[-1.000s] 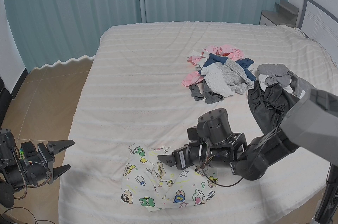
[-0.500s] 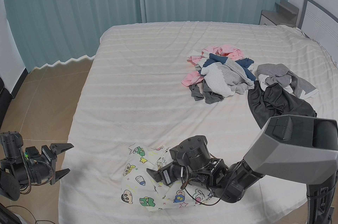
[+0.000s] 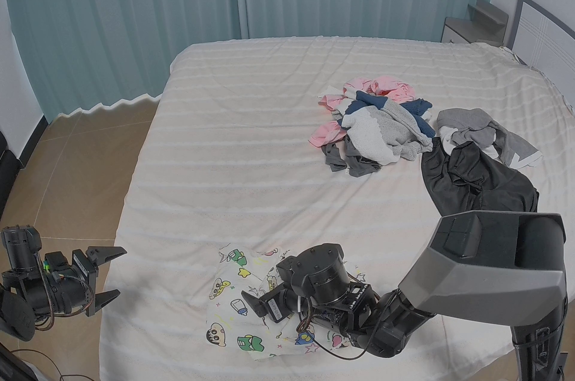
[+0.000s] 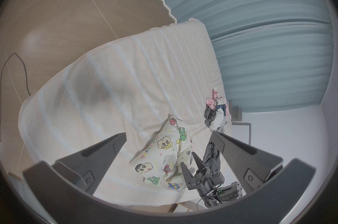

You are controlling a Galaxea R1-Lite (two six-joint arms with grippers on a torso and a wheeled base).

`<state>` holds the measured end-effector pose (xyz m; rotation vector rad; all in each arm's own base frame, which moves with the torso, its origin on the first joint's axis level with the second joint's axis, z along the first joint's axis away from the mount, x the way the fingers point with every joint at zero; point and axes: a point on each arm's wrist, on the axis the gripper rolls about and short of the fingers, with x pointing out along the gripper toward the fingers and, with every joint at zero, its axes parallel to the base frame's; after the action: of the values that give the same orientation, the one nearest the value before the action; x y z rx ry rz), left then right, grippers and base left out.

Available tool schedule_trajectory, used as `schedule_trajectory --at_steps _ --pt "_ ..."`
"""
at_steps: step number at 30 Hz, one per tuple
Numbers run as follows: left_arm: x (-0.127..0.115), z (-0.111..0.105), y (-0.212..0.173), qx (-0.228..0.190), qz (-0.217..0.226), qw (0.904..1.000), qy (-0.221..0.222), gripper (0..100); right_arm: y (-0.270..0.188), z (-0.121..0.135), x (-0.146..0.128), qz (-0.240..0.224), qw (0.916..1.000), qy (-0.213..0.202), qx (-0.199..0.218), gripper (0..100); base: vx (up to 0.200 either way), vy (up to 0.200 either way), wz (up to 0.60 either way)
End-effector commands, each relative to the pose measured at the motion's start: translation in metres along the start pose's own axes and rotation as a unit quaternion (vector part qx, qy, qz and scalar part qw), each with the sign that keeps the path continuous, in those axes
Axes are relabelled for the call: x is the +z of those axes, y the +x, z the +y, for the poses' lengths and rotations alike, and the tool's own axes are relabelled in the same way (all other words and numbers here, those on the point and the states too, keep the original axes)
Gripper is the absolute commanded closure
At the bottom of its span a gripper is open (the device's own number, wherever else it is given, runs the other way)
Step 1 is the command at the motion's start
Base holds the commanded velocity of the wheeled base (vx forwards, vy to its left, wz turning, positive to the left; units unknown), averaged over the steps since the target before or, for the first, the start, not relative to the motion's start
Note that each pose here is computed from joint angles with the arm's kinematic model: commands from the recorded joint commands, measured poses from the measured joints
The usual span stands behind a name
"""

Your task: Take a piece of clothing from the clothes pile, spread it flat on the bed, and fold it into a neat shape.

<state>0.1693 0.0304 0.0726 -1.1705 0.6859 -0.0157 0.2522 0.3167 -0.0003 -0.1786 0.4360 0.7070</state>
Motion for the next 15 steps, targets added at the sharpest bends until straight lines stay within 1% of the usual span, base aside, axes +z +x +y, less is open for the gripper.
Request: schedule_trajectory --at_steps 1,4,11,12,15 --pt "0.0000 0.0007 0.0001 0.002 0.000 1.0000 -0.002 0 0.0021 -0.0027 -0.0039 0.005 0.9997 -0.020 -0.012 0 0.000 0.000 0.00" --pt "0.0000 0.0007 0.0001 0.002 0.000 1.0000 -0.002 0 0.0013 -0.0029 -0.0045 0.006 0.9993 -0.036 -0.013 0 0.000 0.000 0.00" --pt "0.0000 0.0007 0.0001 0.002 0.000 1.0000 -0.002 0 0.0022 -0.0041 -0.0052 0.007 0.9989 -0.043 -0.015 0 0.000 0.000 0.00" --pt "0.0000 0.0007 0.0001 0.002 0.000 1.0000 -0.002 0 0.0024 -0.0040 -0.0048 0.007 0.9990 -0.043 -0.015 100 0.000 0.000 0.00" --pt "0.0000 0.0007 0.0001 0.002 0.000 1.0000 -0.002 0 0.0023 -0.0047 -0.0050 0.006 0.9991 -0.039 -0.017 100 0.000 0.000 0.00"
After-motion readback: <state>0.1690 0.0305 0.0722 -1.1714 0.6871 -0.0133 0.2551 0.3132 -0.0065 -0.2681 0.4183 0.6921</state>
